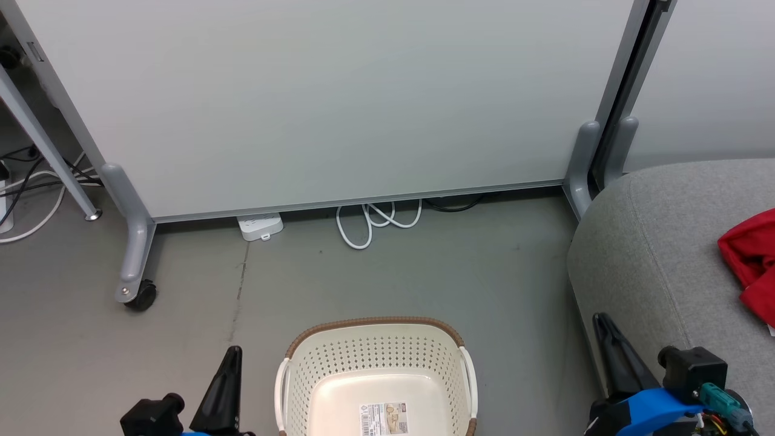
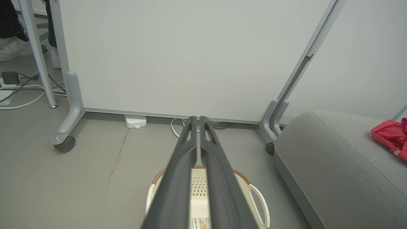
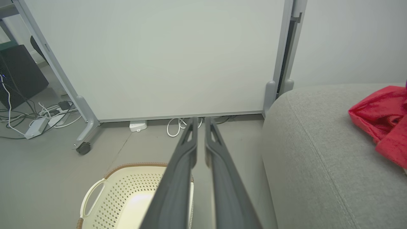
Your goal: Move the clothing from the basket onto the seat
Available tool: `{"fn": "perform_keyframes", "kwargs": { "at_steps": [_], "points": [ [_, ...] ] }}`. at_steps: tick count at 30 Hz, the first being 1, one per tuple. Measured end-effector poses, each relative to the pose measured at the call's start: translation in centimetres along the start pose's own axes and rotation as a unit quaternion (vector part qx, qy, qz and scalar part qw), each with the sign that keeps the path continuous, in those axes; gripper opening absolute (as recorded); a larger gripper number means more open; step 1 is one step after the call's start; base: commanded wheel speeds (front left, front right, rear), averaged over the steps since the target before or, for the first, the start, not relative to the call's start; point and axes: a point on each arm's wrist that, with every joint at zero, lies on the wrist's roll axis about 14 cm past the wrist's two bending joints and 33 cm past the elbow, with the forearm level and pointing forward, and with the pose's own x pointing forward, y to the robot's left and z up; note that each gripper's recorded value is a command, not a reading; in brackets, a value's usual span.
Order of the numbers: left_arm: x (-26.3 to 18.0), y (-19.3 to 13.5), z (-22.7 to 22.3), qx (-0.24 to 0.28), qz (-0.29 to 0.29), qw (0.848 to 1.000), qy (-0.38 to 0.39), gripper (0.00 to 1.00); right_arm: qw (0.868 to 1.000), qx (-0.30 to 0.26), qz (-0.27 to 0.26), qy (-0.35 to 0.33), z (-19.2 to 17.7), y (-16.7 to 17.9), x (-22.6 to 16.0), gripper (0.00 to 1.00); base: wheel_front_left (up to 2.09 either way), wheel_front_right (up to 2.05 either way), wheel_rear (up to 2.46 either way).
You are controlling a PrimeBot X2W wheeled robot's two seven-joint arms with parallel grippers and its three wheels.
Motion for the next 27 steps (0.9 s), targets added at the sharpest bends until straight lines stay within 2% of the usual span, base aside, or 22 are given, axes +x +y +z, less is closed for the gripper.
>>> {"fn": "perform_keyframes", "kwargs": {
  "at_steps": [6,16,27],
  "points": [
    [-1.2,0.5,-2.4,-0.015,0.015,0.999,0.036,0.00,0.999,0.011,-0.004,0.032,-2.2,-0.1,-0.5,0.00,0.00,0.00,0.00],
    [-1.0,1.6,-2.1,-0.096,0.045,0.994,0.037,0.00,0.993,0.112,-0.017,0.032,-2.4,-0.8,-0.6,0.00,0.00,0.00,0.00],
    [-0.7,2.3,-1.6,-0.178,0.065,0.981,0.030,0.00,0.977,0.210,-0.026,0.021,-2.1,-1.4,-0.4,0.00,0.00,0.00,0.00]
  ]
}}
